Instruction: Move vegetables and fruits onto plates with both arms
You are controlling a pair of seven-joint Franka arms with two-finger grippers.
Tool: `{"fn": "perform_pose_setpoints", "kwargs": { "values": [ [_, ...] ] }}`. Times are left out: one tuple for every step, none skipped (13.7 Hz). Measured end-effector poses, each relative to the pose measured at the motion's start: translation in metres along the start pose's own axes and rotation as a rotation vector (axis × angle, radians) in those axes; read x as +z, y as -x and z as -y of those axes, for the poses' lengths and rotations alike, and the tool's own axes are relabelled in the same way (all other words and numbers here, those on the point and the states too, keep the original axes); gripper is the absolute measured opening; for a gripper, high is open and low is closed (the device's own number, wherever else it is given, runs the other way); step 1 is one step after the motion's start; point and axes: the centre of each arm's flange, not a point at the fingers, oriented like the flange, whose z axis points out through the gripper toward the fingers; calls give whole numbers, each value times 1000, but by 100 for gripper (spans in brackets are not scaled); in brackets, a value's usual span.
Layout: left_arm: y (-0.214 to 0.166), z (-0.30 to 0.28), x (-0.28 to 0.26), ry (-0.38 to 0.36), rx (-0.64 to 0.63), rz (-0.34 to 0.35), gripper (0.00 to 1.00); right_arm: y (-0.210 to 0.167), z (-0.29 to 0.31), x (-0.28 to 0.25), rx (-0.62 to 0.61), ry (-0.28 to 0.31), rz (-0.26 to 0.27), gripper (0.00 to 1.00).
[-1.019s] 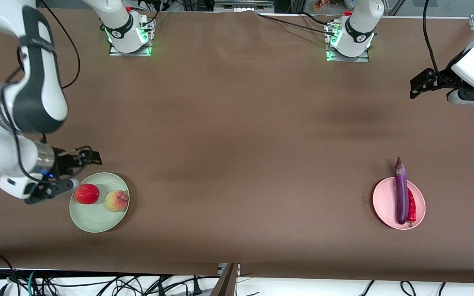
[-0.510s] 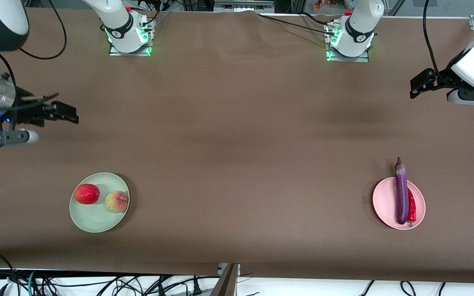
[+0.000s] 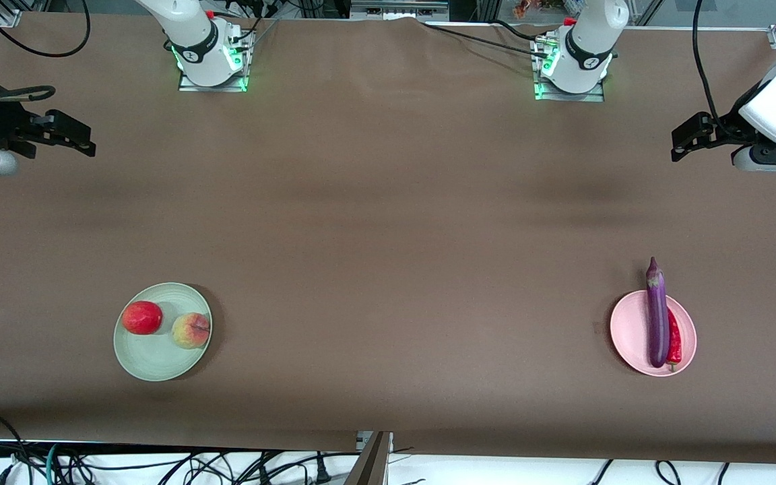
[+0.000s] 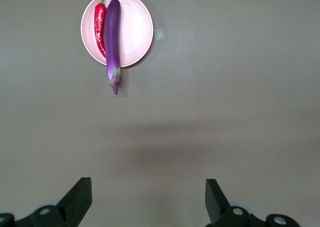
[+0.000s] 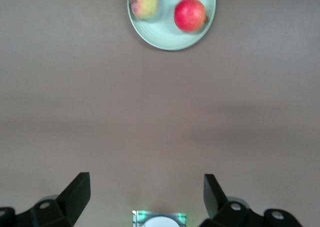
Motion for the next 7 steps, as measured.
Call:
{"fn": "perform_pose_setpoints", "kwargs": {
  "values": [
    [0,1,0,0,-1,0,100,1,0,2,0,17,14,100],
    [0,2,0,0,-4,0,100,1,1,4,-3,26,21,100],
    [0,3,0,0,-6,0,100,1,2,6,-5,29,24,100],
    [0,4,0,1,-8,0,100,1,3,6,-7,30,26,100],
    [0,4,0,1,-8,0,100,1,4,7,-8,30,27,100],
    [0,4,0,1,-8,0,100,0,4,7,-9,30,27,100],
    [0,4,0,1,-8,0,100,0,5,8,-10,31,28,100]
  ]
}}
